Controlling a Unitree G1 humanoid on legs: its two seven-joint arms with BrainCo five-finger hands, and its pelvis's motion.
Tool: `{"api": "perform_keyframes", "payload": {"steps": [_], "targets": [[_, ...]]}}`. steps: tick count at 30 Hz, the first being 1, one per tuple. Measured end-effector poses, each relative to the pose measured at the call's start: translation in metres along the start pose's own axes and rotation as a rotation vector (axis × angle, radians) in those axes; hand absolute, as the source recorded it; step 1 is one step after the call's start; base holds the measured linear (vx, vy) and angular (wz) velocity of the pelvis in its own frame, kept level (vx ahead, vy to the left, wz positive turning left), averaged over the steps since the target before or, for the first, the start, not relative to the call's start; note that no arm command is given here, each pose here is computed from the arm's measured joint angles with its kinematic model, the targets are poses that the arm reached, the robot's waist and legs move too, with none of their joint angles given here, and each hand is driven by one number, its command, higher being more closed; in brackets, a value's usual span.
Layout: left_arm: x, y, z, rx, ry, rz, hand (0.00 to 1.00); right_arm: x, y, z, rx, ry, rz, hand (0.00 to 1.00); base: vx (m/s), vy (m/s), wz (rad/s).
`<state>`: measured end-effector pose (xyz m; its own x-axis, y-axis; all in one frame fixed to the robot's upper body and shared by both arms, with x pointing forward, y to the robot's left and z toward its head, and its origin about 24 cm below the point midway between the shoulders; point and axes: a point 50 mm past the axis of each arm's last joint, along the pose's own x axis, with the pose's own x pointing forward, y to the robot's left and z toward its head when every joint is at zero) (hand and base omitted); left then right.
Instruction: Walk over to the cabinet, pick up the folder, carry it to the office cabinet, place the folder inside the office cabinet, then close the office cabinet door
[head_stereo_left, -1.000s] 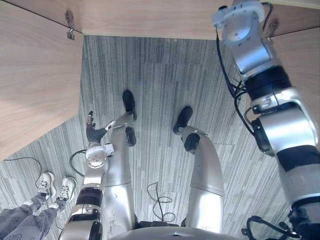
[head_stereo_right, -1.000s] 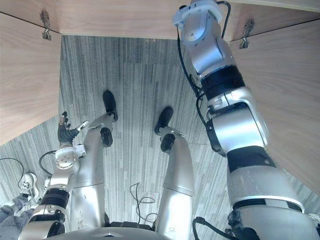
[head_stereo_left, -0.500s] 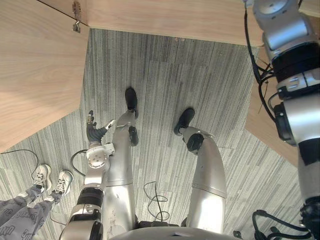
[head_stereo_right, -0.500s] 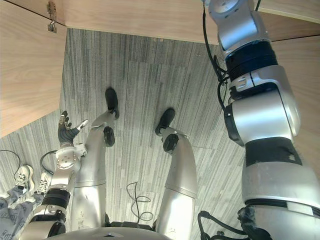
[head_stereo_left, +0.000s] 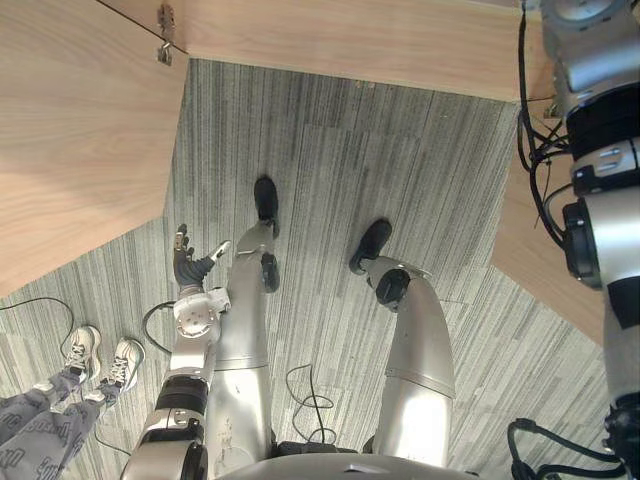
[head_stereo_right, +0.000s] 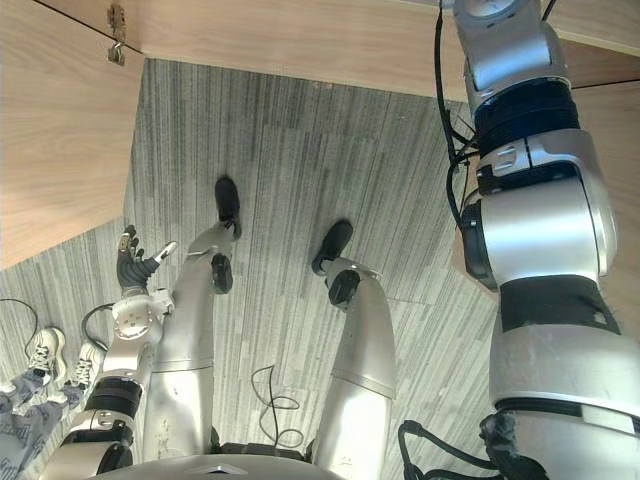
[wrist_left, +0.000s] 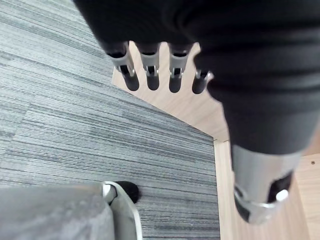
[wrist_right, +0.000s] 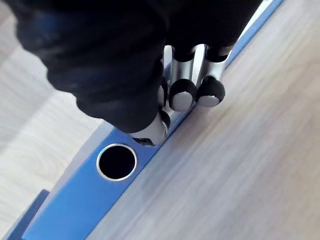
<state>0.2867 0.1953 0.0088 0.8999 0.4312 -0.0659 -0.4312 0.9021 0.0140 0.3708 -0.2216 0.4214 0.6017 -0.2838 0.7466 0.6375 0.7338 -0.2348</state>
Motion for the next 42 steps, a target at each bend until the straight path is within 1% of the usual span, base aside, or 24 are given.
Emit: {"api": "perform_keyframes", "payload": {"steps": [3, 6, 8, 9, 12, 14, 18, 19, 21, 22, 23, 24, 26, 29, 31, 32, 34, 35, 36, 38, 39, 40, 41, 42], "targets": [[0.000, 0.003, -0.003, -0.001, 0.014, 0.013, 0.00, -0.002, 0.002, -0.002, 0.070, 0.028, -0.009, 1.00, -0.02, -0.010, -0.02], [0.001, 0.005, -0.004, -0.003, 0.023, 0.023, 0.00, -0.008, 0.001, 0.000, 0.151, -0.001, -0.019, 1.00, -0.04, -0.009, -0.08], [0.001, 0.006, -0.005, -0.003, 0.026, 0.026, 0.00, -0.017, 0.005, 0.006, 0.226, -0.047, -0.025, 1.00, -0.05, -0.015, -0.16], [0.001, 0.007, -0.006, 0.005, 0.040, 0.024, 0.00, -0.030, 0.012, 0.018, 0.303, -0.113, -0.027, 1.00, -0.05, -0.020, -0.13], [0.001, 0.008, -0.009, 0.010, 0.057, 0.028, 0.00, -0.047, 0.014, 0.035, 0.409, -0.202, -0.041, 1.00, -0.04, -0.021, -0.16], [0.000, 0.009, -0.015, 0.031, 0.086, 0.029, 0.00, -0.075, 0.020, 0.045, 0.504, -0.271, -0.041, 1.00, -0.05, -0.029, -0.18], [-0.005, 0.009, -0.026, 0.067, 0.136, 0.009, 0.00, -0.117, 0.030, 0.048, 0.551, -0.340, -0.011, 1.00, -0.05, -0.032, -0.06], [-0.007, 0.010, -0.031, 0.084, 0.157, 0.001, 0.00, -0.132, 0.034, 0.051, 0.567, -0.368, 0.012, 1.00, -0.05, -0.034, -0.17], [-0.013, 0.013, -0.043, 0.128, 0.202, -0.003, 0.00, -0.169, 0.045, 0.052, 0.575, -0.421, 0.106, 1.00, -0.02, -0.032, -0.17], [-0.015, 0.015, -0.046, 0.140, 0.215, -0.004, 0.00, -0.179, 0.048, 0.050, 0.576, -0.419, 0.134, 1.00, 0.03, -0.040, -0.09], [-0.022, 0.019, -0.057, 0.164, 0.260, -0.008, 0.00, -0.204, 0.058, 0.040, 0.581, -0.380, 0.216, 1.00, 0.03, -0.023, -0.05], [-0.024, 0.020, -0.061, 0.176, 0.278, -0.008, 0.00, -0.215, 0.063, 0.033, 0.574, -0.350, 0.254, 1.00, 0.09, -0.038, -0.04], [-0.038, 0.023, -0.077, 0.196, 0.345, -0.009, 0.00, -0.254, 0.076, 0.008, 0.541, -0.222, 0.385, 1.00, 0.10, -0.028, -0.04], [-0.048, 0.028, -0.089, 0.227, 0.388, -0.010, 0.00, -0.292, 0.085, -0.012, 0.508, -0.095, 0.504, 1.00, 0.13, 0.003, -0.08], [-0.062, 0.035, -0.104, 0.267, 0.457, -0.013, 0.00, -0.328, 0.090, -0.029, 0.495, 0.036, 0.608, 1.00, 0.14, 0.020, -0.11], [-0.066, 0.038, -0.109, 0.274, 0.477, -0.011, 0.00, -0.336, 0.091, -0.033, 0.482, 0.066, 0.630, 1.00, 0.13, 0.023, -0.09], [-0.080, 0.043, -0.124, 0.323, 0.557, -0.046, 0.00, -0.368, 0.097, -0.056, 0.427, 0.206, 0.721, 1.00, 0.13, 0.022, -0.13], [-0.083, 0.044, -0.127, 0.339, 0.575, -0.057, 0.00, -0.376, 0.099, -0.062, 0.416, 0.247, 0.743, 1.00, 0.13, 0.022, -0.17], [-0.088, 0.045, -0.132, 0.354, 0.600, -0.071, 0.00, -0.388, 0.101, -0.073, 0.389, 0.307, 0.777, 1.00, 0.11, 0.023, -0.15], [-0.098, 0.046, -0.143, 0.397, 0.657, -0.108, 0.00, -0.421, 0.106, -0.108, 0.265, 0.474, 0.853, 1.00, 0.12, 0.025, -0.09], [-0.101, 0.047, -0.145, 0.406, 0.672, -0.117, 0.00, -0.430, 0.106, -0.118, 0.232, 0.529, 0.868, 1.00, 0.12, 0.025, -0.13], [-0.106, 0.051, -0.151, 0.430, 0.707, -0.132, 0.00, -0.450, 0.102, -0.142, 0.132, 0.637, 0.918, 1.00, 0.09, 0.022, -0.15], [-0.107, 0.053, -0.152, 0.436, 0.715, -0.132, 0.00, -0.457, 0.100, -0.150, 0.098, 0.677, 0.936, 1.00, 0.10, 0.030, -0.18], [-0.108, 0.056, -0.153, 0.448, 0.731, -0.133, 0.00, -0.471, 0.094, -0.165, 0.038, 0.762, 0.962, 1.00, 0.06, 0.025, -0.11]]}}
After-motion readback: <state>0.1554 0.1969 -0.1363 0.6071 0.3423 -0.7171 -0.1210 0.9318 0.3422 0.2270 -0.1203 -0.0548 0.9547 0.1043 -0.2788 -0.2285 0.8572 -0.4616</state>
